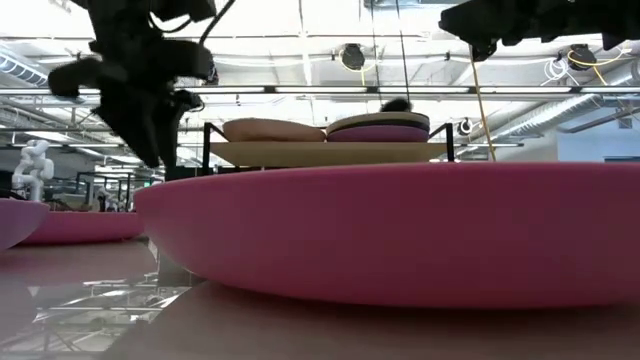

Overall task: Place and stack plates onto a shelf
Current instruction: Stack the top pink plate on top of the light pink plate on the shelf

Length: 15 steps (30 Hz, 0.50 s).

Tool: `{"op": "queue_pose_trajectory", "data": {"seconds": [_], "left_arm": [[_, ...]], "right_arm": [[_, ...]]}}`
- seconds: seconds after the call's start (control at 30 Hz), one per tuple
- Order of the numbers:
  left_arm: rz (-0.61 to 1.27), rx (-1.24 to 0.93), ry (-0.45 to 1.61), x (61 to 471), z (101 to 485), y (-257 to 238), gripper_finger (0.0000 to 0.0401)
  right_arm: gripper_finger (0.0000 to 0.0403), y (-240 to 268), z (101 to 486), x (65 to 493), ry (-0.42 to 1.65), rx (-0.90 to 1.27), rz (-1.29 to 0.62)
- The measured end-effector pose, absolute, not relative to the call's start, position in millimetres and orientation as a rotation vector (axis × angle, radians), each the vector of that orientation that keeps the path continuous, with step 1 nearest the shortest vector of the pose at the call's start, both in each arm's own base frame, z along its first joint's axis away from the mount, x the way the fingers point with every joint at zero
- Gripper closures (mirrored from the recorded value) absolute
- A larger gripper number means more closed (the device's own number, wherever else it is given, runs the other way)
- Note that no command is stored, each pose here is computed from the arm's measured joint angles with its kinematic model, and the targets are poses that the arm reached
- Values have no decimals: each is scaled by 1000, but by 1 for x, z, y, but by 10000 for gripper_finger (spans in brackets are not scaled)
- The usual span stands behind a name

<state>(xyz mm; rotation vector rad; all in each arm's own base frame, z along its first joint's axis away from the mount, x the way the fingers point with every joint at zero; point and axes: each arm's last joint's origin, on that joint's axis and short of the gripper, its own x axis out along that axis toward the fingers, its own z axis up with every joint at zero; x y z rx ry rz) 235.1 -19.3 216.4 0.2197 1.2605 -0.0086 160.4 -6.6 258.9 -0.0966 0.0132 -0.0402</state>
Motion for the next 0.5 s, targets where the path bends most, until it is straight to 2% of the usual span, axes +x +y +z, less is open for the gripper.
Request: {"op": "queue_pose_trajectory", "data": {"seconds": [0.23,0.5], "left_arm": [[-114,385,1406,243,193,-8,240],[-163,375,1476,240,188,21,240]], "right_arm": [[316,-6,259,160,11,-93,-35],[316,-1,259,161,10,-90,-6]]}}
